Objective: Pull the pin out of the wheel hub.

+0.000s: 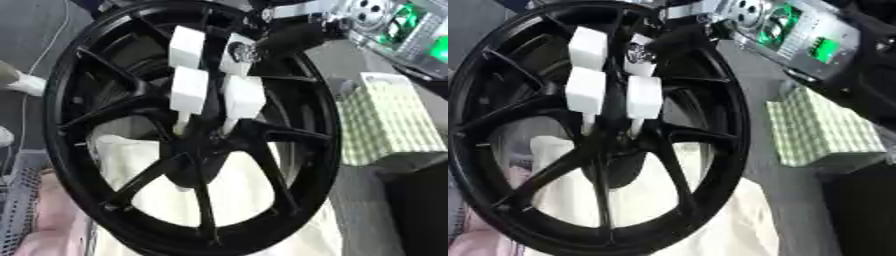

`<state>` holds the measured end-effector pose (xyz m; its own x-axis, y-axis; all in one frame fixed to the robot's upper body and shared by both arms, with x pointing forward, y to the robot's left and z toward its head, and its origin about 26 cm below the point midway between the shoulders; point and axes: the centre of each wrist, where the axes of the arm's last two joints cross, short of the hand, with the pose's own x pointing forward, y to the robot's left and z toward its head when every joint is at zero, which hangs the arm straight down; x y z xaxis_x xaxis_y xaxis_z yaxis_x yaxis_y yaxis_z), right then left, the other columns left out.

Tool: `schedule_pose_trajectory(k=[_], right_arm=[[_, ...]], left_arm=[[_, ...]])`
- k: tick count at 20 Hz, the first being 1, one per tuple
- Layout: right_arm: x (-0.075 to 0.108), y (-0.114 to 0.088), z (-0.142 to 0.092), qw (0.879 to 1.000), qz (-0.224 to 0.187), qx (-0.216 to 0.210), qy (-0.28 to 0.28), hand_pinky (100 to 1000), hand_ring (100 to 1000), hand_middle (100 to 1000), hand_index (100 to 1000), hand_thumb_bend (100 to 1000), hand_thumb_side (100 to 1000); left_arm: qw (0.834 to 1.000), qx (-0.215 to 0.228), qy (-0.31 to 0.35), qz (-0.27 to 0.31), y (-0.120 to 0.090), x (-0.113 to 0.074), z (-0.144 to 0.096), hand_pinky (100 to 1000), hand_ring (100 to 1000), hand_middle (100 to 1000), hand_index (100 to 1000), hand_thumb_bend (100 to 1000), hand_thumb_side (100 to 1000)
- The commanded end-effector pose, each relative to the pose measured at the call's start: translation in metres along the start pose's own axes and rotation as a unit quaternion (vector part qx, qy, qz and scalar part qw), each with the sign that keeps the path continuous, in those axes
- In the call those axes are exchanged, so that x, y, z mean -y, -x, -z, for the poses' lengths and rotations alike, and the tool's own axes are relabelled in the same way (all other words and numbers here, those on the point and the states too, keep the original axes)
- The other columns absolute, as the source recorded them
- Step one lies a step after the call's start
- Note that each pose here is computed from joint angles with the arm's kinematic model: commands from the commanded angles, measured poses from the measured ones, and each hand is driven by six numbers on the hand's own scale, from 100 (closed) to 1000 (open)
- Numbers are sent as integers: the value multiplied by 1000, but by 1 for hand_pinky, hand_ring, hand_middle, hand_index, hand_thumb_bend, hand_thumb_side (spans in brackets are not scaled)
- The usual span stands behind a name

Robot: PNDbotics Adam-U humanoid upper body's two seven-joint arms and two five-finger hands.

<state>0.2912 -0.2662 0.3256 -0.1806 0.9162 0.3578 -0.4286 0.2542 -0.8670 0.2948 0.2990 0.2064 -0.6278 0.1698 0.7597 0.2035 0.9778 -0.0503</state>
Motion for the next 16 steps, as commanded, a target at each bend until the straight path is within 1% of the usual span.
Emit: schedule_pose_trajectory(k=[1,8,16], right_arm=[[5,-2,-6,997,27,-62,-48,884,1000,915,981,100,736],[5,-2,-5,996,24,-68,-46,882,1000,915,979,100,672],[4,-2,-4,996,25,-69,-47,877,999,911,973,100,651]], left_arm=[[1000,9,11,4,-6,1,3,788,640,628,792,139,712],[1000,9,11,4,-6,2,3,788,641,629,792,140,716],[1000,9,11,4,-6,2,3,788,641,629,792,140,719]])
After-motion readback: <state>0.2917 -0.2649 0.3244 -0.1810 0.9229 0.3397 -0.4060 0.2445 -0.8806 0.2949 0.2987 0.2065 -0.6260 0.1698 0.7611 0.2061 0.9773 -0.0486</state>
